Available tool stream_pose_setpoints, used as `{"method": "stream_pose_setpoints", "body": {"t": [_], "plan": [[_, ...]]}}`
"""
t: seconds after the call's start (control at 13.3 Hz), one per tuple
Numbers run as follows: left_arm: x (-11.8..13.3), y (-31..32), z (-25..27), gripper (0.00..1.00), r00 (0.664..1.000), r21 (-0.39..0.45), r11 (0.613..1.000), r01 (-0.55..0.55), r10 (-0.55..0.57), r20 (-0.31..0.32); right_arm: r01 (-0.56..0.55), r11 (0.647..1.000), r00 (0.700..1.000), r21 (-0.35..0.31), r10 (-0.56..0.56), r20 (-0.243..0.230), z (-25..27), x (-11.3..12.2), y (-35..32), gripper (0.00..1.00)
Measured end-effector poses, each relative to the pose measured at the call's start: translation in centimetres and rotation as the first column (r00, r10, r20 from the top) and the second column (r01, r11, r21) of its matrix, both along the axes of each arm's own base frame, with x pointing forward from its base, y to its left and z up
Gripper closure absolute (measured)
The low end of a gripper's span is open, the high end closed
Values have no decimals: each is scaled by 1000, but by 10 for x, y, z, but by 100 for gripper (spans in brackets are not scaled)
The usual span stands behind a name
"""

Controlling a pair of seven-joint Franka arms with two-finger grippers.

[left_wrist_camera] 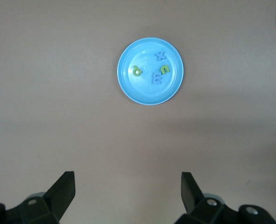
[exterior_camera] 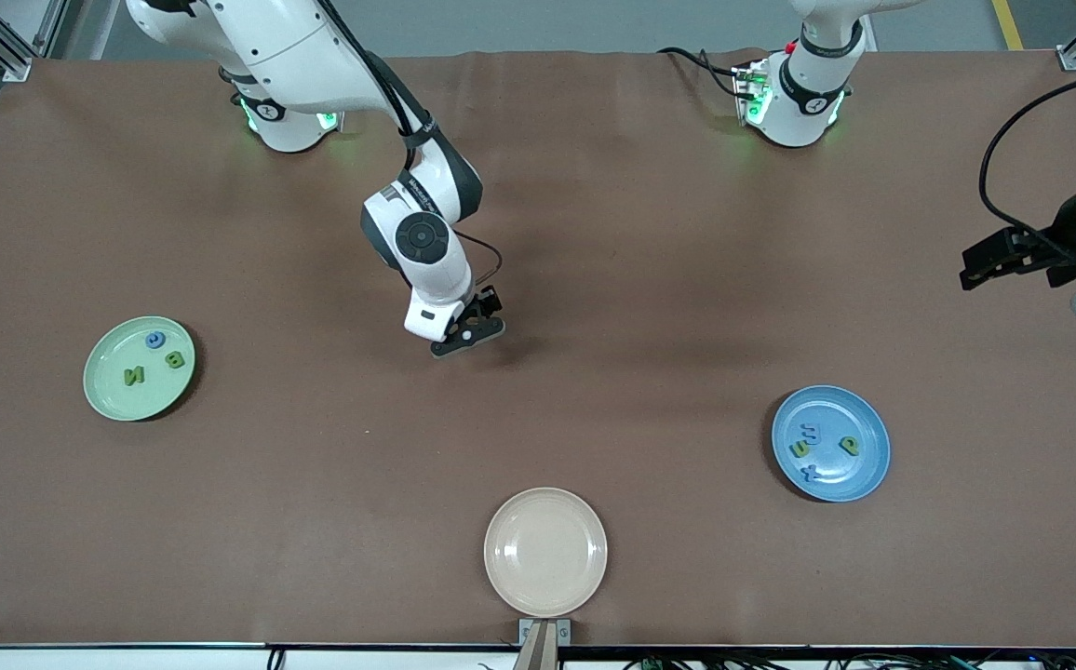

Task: Sort upper and lower case letters into plates

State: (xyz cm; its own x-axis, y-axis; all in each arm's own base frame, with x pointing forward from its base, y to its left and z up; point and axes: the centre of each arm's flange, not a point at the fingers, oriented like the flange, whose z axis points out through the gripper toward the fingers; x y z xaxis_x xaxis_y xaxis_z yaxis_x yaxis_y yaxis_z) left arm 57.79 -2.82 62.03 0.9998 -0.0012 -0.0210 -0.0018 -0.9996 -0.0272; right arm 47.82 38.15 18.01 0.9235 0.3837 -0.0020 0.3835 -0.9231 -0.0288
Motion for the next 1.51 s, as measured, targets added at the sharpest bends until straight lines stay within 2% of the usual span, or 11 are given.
{"method": "stream_pose_setpoints", "body": {"t": [0.08,0.15,0.23,0.38,0.45,0.53,0.6,0.75,1.13,1.28,1.51], "plan": [[-8,-1,2,0,1000,-2,1000,0,0,0,1,1000,1000,1,-1,2,-1,0,0,19],[-14,-3,3,0,1000,-4,1000,1,-1,-1,1,1000,1000,2,-1,4,-2,1,0,27],[-20,-5,4,0,1000,-4,1000,4,-4,0,1,1000,1000,2,-1,3,-3,1,0,27],[-29,-7,8,0,1000,-5,1000,5,-5,4,2,1000,1000,1,-2,5,-4,2,-1,41],[-33,-7,10,0,1000,-5,1000,7,-7,7,2,1000,1000,2,-2,5,-4,2,0,41],[-37,-8,12,0,1000,-5,1000,9,-8,9,3,1000,1000,3,-3,7,-3,3,0,49],[-40,-9,14,0,1000,-5,1000,9,-9,12,3,1000,1000,3,-3,8,-3,3,0,49],[-43,-6,15,0,1000,-5,1000,5,-5,15,2,1000,1000,8,-3,13,1,5,1,63],[-44,4,18,0,1000,-17,1000,-11,11,24,14,1000,1000,-3,-14,5,3,10,-4,63],[-44,4,19,0,1000,-23,1000,-12,12,26,57,997,997,-46,-59,-50,39,37,-37,63],[-46,-7,21,0,1000,-22,1000,7,-6,29,31,998,991,-58,-38,-128,143,81,-157,63]]}}
